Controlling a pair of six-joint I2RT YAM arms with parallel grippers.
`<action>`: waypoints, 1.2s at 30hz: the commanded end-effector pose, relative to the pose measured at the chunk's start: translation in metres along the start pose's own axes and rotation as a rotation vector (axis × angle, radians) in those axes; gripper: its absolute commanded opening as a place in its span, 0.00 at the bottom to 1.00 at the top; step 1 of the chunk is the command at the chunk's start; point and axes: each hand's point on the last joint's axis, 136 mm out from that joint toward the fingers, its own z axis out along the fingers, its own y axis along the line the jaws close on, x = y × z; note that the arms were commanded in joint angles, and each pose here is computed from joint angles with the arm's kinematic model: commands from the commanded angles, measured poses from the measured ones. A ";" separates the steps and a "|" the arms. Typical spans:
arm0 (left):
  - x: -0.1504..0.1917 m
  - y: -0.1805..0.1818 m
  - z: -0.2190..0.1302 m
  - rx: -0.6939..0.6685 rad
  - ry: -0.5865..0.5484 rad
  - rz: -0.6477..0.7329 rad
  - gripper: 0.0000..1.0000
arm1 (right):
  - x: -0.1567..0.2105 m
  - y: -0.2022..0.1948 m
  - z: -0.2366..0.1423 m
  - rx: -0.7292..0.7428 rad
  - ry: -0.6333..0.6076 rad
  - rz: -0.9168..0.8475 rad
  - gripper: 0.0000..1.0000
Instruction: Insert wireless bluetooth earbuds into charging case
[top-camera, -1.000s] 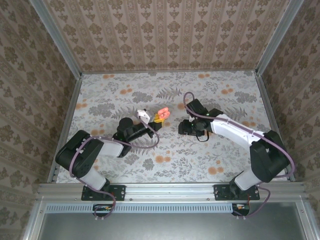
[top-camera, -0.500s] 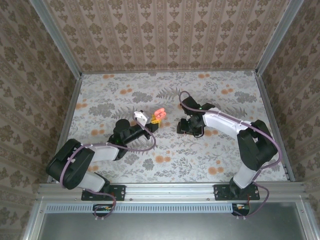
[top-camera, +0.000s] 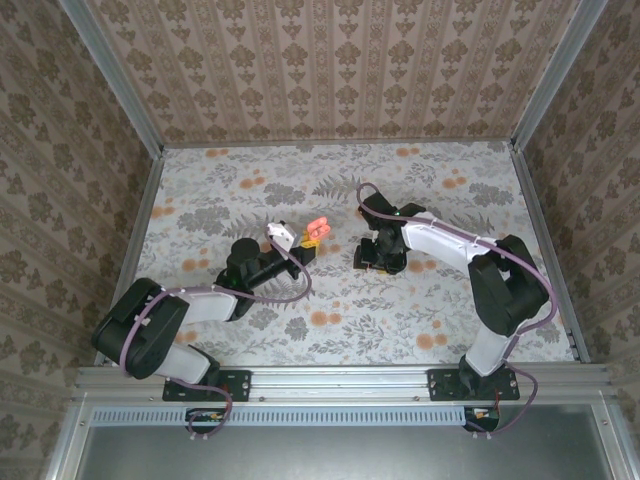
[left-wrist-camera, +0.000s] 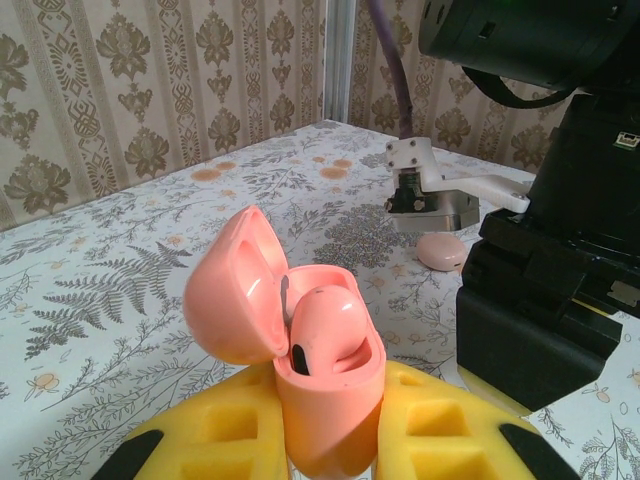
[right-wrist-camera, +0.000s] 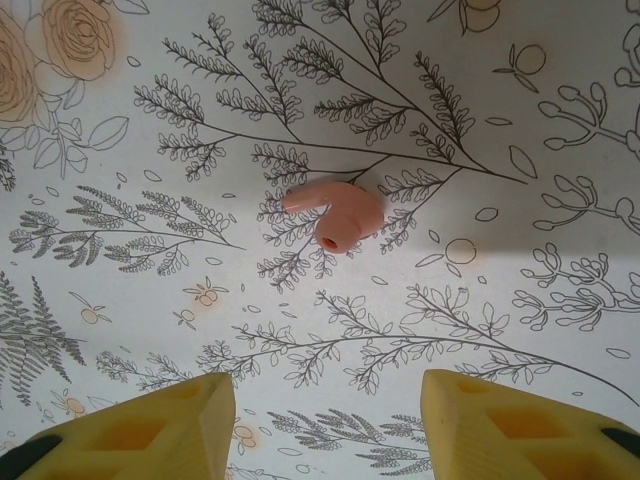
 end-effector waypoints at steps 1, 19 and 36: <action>-0.005 0.002 -0.004 -0.015 -0.021 0.026 0.00 | 0.002 0.001 0.001 0.003 0.042 0.024 0.53; 0.000 0.004 0.000 -0.013 -0.022 0.011 0.00 | -0.003 -0.002 0.018 0.028 0.059 0.042 0.47; 0.001 0.005 -0.001 -0.022 -0.022 0.009 0.00 | -0.030 0.005 0.042 -0.033 0.030 0.059 0.37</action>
